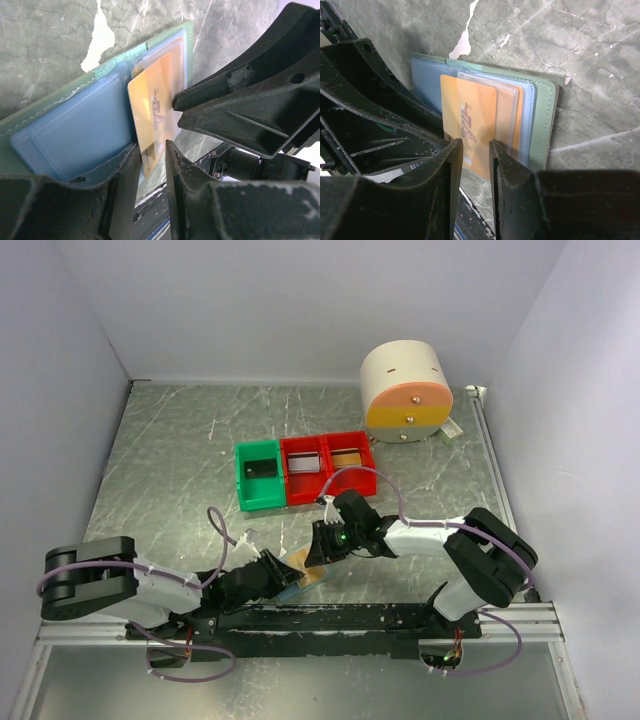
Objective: Take the credit cards out of the card holder
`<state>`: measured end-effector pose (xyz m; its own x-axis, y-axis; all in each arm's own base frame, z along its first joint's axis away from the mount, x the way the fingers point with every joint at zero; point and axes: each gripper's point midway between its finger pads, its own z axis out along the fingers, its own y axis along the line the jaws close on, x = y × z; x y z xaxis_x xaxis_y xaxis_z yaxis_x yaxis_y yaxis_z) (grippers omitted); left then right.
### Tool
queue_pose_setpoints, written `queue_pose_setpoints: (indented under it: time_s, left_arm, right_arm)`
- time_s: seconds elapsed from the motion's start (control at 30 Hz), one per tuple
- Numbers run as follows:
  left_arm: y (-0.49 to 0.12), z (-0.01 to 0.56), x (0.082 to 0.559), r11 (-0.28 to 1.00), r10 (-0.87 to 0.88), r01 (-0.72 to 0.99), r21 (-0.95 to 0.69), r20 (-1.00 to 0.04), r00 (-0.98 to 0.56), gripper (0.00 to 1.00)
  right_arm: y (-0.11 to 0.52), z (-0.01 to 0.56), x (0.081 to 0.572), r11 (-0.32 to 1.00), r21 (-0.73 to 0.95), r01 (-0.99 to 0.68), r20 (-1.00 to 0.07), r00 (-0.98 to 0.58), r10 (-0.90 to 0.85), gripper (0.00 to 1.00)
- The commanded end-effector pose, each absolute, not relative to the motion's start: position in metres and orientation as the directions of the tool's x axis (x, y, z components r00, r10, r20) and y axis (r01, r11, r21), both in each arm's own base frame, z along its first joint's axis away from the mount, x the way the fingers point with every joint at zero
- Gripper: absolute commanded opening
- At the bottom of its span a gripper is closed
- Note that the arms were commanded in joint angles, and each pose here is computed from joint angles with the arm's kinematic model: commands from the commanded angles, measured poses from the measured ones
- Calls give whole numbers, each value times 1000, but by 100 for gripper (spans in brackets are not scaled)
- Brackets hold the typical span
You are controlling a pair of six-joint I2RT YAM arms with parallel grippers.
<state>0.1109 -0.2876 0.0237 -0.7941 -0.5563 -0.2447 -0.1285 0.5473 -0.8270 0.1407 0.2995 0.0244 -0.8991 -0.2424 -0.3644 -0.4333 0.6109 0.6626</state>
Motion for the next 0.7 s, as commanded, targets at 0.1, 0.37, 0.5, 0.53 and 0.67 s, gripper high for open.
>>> queue_pose_setpoints:
  time_s: [0.1,0.37,0.5,0.53,0.67]
  left_arm:
    - [-278,7,113,529,-589,-146,-836,-237,-773,32]
    - [-275,0,107,577,-565,-172,-799,-237,-791,12]
    - [-268,-2,104,625,-553,-191,-757,-255,-793,8]
    - [-266,-2,103,633,-551,-196,-749,-259,-793,7]
    - [-255,-5,100,649,-553,-213,-731,-260,-792,8]
  right_arm:
    - [270,-13,120,708,595,-381,-259,-924,-280,29]
    - [261,-19,127,755,535,-380,-271,-923,-273,29]
    - [260,-18,131,763,521,-382,-281,-921,-270,29]
    - [260,-19,132,765,518,-382,-281,-921,-269,29]
    - [259,-19,133,769,509,-386,-283,-919,-273,29]
